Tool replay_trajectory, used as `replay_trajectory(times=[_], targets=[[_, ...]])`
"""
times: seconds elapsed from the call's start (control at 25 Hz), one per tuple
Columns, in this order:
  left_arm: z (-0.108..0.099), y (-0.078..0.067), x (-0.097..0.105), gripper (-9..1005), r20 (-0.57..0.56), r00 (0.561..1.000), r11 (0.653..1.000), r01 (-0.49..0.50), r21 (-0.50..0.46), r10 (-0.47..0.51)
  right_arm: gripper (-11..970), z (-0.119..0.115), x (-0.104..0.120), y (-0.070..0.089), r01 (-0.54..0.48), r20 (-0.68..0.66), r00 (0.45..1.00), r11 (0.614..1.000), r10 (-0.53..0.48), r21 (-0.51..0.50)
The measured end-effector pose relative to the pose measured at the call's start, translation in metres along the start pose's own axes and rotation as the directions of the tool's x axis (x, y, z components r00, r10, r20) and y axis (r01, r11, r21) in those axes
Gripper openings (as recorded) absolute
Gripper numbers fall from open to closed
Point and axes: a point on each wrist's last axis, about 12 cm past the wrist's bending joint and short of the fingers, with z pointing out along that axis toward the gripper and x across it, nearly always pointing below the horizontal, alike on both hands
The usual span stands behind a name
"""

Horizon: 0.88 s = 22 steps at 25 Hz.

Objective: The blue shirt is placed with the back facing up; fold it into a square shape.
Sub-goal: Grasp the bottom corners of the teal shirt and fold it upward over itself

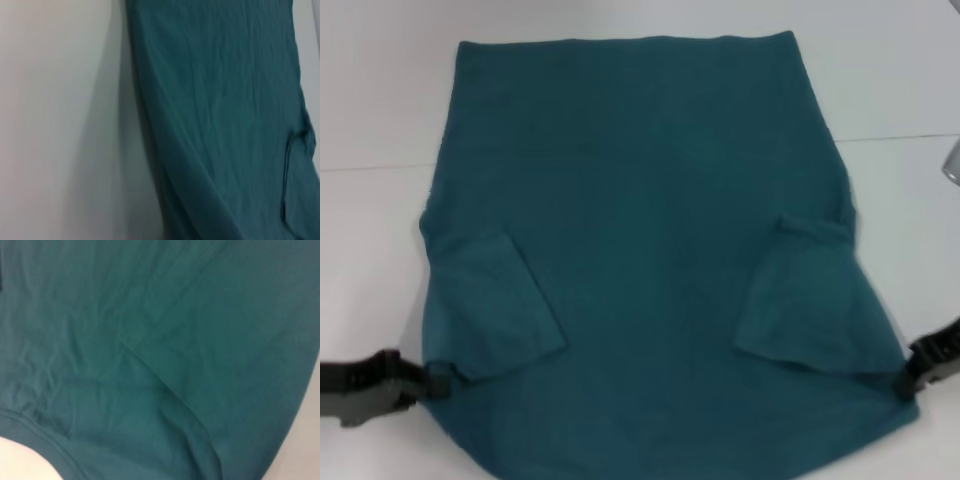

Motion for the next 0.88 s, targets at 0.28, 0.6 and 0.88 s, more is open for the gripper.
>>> replay_trajectory(times=[0.28, 0.6, 0.88], targets=[[-0.012, 0.000, 0.021, 44, -0.157, 0.987, 1.000, -0.026, -0.012, 0.023, 29, -0.007, 0.023, -0.005, 0.019, -0.084, 0.996, 0.999, -0.023, -0.046], [-0.024, 0.008, 0.047, 43, -0.276, 0.961, 1.000, 0.014, -0.025, -0.020, 29, -0.003, 0.049, -0.010, -0.017, -0.162, 0.987, 0.995, 0.002, -0.095], [-0.025, -0.009, 0.034, 43, -0.247, 0.968, 0.992, -0.020, 0.126, 0.050, 28, -0.024, 0.035, -0.004, 0.060, 0.079, 0.996, 0.960, -0.040, -0.272]])
